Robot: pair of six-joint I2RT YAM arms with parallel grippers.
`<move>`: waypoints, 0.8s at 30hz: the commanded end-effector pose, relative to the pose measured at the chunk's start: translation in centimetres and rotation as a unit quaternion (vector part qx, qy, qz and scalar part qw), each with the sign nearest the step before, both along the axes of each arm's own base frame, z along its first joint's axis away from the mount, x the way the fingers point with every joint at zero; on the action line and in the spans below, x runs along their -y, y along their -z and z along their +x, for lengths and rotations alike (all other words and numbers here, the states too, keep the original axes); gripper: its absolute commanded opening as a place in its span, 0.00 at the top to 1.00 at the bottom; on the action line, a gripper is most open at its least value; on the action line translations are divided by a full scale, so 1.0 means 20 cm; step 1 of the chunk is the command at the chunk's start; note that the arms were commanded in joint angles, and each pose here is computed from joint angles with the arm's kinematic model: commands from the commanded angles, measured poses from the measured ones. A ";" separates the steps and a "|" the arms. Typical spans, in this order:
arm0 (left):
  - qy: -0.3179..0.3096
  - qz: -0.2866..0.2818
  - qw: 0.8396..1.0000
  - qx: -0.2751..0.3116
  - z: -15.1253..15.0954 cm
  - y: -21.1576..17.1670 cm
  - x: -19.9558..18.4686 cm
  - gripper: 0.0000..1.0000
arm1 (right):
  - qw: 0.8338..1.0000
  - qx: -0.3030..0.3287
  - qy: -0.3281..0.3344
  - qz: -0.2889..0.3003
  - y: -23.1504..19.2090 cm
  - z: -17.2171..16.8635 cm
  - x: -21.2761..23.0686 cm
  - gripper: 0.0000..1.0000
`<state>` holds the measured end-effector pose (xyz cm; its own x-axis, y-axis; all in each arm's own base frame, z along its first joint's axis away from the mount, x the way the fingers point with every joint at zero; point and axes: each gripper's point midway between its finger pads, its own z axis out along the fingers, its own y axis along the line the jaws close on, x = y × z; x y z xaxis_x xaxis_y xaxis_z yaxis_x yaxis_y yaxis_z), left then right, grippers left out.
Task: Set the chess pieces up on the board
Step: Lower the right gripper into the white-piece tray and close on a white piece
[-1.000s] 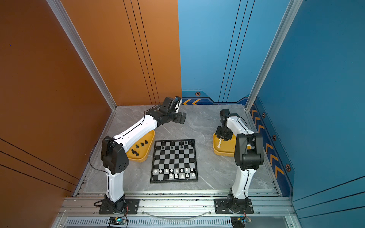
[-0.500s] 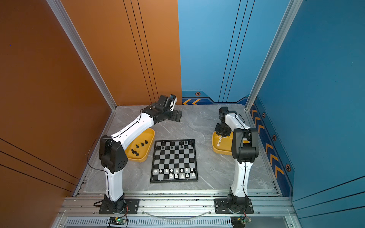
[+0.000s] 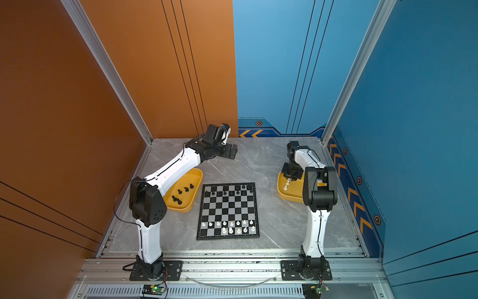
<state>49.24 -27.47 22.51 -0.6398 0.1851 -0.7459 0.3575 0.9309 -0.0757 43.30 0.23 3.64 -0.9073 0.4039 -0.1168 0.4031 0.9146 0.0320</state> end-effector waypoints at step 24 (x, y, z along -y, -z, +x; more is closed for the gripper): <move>-0.008 0.000 1.000 0.003 -0.16 -0.06 -0.08 0.02 | 1.000 0.006 -0.025 -0.014 -0.11 -0.08 -0.04 0.75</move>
<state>46.67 -26.32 22.50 -0.6539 0.1905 -0.7322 0.3562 0.9313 -0.0758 42.55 1.63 4.73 -0.9211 0.3680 -0.1268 0.3662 0.9297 0.0381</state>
